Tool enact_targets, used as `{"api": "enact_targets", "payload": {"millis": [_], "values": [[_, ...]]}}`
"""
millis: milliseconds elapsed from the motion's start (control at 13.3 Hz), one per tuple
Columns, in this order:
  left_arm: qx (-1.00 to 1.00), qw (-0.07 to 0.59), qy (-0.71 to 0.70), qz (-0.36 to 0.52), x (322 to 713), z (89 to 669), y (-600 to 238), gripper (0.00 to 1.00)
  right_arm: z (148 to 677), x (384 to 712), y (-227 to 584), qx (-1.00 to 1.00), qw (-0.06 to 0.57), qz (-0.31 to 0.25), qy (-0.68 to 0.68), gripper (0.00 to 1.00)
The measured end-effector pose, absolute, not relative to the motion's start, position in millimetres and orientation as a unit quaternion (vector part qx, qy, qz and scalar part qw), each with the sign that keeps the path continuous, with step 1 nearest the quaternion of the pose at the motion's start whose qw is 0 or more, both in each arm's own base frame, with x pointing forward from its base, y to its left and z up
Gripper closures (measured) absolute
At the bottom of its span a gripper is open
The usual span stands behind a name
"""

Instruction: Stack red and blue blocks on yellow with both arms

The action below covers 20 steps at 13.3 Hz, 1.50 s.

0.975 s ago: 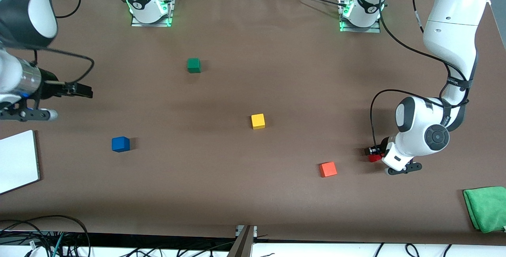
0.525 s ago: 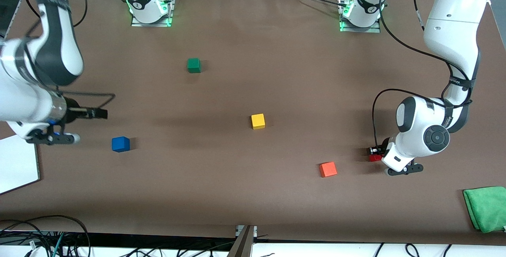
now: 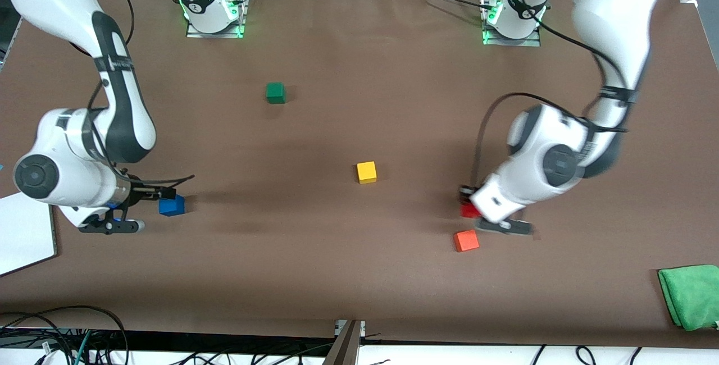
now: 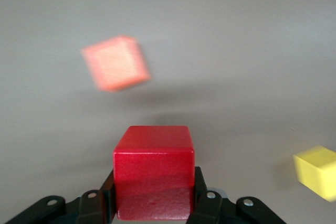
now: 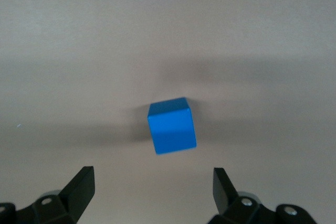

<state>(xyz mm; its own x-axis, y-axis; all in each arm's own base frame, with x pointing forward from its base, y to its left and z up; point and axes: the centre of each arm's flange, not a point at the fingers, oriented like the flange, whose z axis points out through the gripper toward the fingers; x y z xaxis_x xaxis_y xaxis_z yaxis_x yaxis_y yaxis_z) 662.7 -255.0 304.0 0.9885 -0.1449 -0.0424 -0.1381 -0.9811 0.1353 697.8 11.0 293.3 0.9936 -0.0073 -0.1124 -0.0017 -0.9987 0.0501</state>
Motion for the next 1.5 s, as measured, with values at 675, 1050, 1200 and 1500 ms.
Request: {"api": "enact_targets", "payload": {"millis": [675, 1050, 1200, 1500], "values": [[0.993, 0.064, -0.083, -0.049, 595.7, 265.2, -425.5, 0.44, 222.9, 703.7, -11.1, 0.998, 0.026, -0.051, -0.013, 0.00], [0.996, 0.068, -0.030, -0.058, 576.2, 247.5, -472.9, 0.44, 210.2, 698.8, -8.0, 0.998, 0.025, -0.060, -0.008, 0.00], [0.996, 0.069, -0.020, -0.059, 574.6, 243.5, -480.8, 0.44, 207.0, 696.6, -6.5, 0.998, 0.025, -0.064, 0.002, 0.07], [0.996, 0.070, -0.002, -0.056, 579.3, 244.6, -479.7, 0.44, 204.6, 694.7, -6.3, 0.997, 0.024, -0.067, 0.013, 0.45]]}}
